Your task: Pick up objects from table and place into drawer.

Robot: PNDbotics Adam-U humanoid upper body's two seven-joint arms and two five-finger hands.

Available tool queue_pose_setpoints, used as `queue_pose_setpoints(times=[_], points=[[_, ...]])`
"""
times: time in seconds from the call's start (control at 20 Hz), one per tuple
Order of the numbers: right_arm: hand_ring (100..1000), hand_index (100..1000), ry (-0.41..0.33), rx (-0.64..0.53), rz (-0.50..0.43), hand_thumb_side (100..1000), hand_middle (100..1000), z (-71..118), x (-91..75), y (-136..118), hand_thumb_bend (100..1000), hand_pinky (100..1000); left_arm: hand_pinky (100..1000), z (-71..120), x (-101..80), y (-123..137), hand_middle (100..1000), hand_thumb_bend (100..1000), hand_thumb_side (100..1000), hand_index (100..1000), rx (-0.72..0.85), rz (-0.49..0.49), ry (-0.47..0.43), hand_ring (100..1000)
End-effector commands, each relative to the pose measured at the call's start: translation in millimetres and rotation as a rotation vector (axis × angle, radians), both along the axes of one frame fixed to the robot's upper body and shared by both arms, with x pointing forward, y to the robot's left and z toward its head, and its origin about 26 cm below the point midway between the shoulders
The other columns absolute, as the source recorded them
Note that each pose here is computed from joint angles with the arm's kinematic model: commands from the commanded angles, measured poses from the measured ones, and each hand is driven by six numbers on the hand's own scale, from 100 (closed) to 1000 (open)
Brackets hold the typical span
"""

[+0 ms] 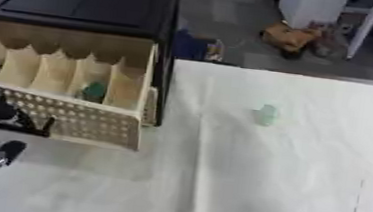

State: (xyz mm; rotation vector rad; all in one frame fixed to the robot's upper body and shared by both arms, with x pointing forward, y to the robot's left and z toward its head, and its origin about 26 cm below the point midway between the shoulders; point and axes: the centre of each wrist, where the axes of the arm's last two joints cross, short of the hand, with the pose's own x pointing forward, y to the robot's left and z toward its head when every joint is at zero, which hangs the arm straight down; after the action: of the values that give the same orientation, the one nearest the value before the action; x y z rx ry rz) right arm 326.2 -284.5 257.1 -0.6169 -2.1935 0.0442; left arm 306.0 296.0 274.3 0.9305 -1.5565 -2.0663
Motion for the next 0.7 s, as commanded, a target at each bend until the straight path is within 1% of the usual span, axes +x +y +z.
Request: queue_pose_setpoints(times=[0.05,0.25,0.35,0.5,0.6,0.7], points=[[678,806,-0.044,-0.013,-0.005,1000,535,10.7,-4.8,0.6,100,669,100,11.3,-6.4,-1.6,100,100,1000,831,0.013,-0.02,-0.021,100],[678,805,-0.044,-0.013,-0.007,1000,535,10.5,-4.8,0.4,100,669,100,12.9,-9.1,-1.8,100,100,1000,884,0.008,-0.025,-0.023,100],[678,805,-0.044,-0.012,-0.008,1000,535,10.5,-4.9,0.4,100,668,100,13.2,-11.2,-3.4,100,100,1000,923,0.009,-0.038,-0.02,100],[678,805,-0.045,-0.011,-0.009,1000,535,10.6,-4.9,0.5,100,668,100,13.5,-11.8,-5.1,100,100,1000,957,0.002,-0.07,0.0,100],[678,805,-0.045,-0.01,-0.01,1000,535,10.6,-5.0,0.5,100,668,100,15.6,-11.7,-5.5,100,100,1000,971,-0.008,-0.089,0.01,100],[677,805,-0.045,-0.009,-0.011,1000,535,10.6,-5.1,0.4,100,668,100,19.9,-11.9,-5.0,100,100,1000,966,-0.019,-0.104,0.01,100]])
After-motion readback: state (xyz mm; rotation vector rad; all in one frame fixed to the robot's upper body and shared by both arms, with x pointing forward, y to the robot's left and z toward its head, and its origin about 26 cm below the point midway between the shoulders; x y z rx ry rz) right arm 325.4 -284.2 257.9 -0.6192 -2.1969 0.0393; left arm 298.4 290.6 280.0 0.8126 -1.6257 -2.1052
